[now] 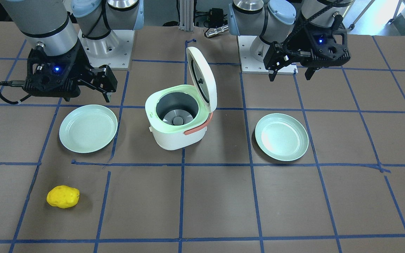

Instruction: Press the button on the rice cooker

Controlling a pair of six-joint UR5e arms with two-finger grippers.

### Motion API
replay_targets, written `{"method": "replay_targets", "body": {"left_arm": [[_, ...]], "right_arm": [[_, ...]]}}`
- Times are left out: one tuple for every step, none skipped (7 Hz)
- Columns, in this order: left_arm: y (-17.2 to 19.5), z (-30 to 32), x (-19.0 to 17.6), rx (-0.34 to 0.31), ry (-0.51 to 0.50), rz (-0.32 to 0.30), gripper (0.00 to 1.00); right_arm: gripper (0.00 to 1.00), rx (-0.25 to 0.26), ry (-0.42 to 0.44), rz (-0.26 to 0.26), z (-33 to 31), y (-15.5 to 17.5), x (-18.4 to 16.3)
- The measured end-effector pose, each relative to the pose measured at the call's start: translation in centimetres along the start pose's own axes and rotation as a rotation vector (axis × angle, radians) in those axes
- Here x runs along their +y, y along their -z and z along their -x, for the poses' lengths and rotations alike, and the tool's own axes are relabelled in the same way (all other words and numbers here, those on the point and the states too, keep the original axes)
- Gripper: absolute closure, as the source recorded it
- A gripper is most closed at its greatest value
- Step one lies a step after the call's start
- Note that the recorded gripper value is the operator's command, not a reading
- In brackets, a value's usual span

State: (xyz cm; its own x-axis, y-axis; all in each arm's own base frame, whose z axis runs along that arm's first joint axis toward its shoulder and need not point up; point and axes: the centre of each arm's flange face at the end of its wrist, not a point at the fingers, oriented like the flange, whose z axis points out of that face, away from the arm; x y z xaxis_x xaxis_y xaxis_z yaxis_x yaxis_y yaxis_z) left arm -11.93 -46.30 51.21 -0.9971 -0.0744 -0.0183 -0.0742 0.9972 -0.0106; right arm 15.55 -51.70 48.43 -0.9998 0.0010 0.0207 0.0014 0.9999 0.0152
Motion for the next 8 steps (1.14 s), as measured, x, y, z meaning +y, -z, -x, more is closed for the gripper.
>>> {"method": "replay_targets", "body": {"left_arm": [[0.00, 0.00, 0.00, 0.000, 0.000, 0.000, 0.00], [0.00, 0.00, 0.00, 0.000, 0.000, 0.000, 0.00], [0.00, 0.00, 0.00, 0.000, 0.000, 0.000, 0.00], [0.00, 0.00, 0.00, 0.000, 0.000, 0.000, 0.00], [0.00, 0.00, 0.00, 0.000, 0.000, 0.000, 0.00], [0.00, 0.00, 0.00, 0.000, 0.000, 0.000, 0.00], [0.00, 0.00, 0.00, 0.000, 0.000, 0.000, 0.00], [0.00, 0.00, 0.00, 0.000, 0.000, 0.000, 0.00]], "right_arm": [[0.00, 0.006, -0.003, 0.001, -0.17, -0.20, -0.01], [0.00, 0.008, -0.008, 0.001, -0.24, -0.38, 0.00], [0.00, 0.006, -0.010, 0.004, -0.21, -0.52, 0.04], [0.00, 0.001, -0.011, 0.005, -0.17, -0.49, 0.13], [0.00, -0.004, -0.011, 0.004, -0.13, -0.32, 0.31], [0.00, -0.007, -0.010, 0.001, -0.11, -0.03, 0.55], [0.00, -0.008, -0.007, -0.003, -0.11, 0.19, 0.71], [0.00, -0.009, -0.004, -0.005, -0.12, 0.33, 0.81]]}}
